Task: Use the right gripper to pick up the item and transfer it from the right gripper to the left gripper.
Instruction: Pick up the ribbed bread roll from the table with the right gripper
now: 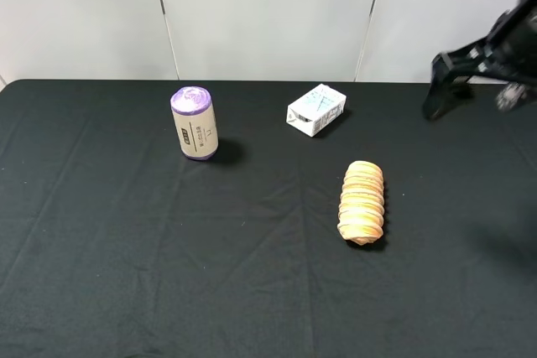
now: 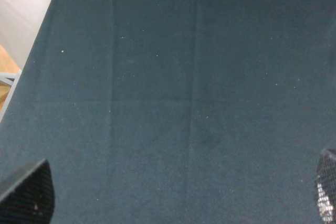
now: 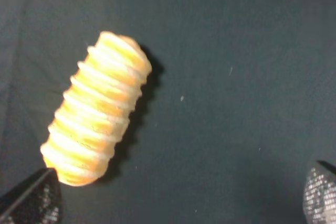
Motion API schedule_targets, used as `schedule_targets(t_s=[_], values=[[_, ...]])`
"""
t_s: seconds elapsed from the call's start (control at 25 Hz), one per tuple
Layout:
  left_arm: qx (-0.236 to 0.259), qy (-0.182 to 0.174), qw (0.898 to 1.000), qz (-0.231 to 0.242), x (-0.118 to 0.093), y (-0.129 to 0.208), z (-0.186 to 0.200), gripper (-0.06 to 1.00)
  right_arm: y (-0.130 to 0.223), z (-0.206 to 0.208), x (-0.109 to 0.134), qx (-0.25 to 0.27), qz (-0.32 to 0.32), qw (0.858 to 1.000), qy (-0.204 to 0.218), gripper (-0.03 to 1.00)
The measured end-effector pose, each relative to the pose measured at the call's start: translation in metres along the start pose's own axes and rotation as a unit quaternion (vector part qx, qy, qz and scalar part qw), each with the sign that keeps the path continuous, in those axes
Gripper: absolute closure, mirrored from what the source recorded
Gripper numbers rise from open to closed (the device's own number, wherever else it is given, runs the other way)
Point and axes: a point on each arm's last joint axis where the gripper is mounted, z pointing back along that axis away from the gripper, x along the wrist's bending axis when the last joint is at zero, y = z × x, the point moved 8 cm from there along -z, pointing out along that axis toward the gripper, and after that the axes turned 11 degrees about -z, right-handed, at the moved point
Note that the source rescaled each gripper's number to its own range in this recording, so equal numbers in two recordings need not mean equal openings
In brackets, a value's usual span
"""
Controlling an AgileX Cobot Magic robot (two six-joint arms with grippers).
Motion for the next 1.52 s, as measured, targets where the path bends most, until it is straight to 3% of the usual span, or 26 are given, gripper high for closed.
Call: schedule_targets(t_s=[0.4,0.56,0.76,1.04,1.28,1.52], values=[[0.000,0.000,1.000,0.000,0.000,0.000,0.000,-0.04,0.021,-0.066,0.005,0.117,-0.037,0.992,0.001,-0.03],[0.000,0.000,1.000,0.000,0.000,0.000,0.000,-0.04,0.035,-0.082,0.007,0.140,-0.056,0.989,-0.008,-0.03],[0.000,0.000,1.000,0.000,0.000,0.000,0.000,-0.04,0.042,-0.090,0.013,0.136,-0.060,0.989,-0.019,-0.03],[0.000,0.000,1.000,0.000,0.000,0.000,0.000,-0.04,0.046,-0.092,0.058,0.095,-0.033,0.995,-0.025,-0.03],[0.000,0.000,1.000,0.000,0.000,0.000,0.000,-0.04,0.040,-0.094,0.056,0.071,-0.048,0.996,-0.007,-0.03],[0.000,0.000,1.000,0.000,0.000,0.000,0.000,-0.04,0.048,-0.115,0.053,0.101,-0.048,0.994,0.011,-0.03]])
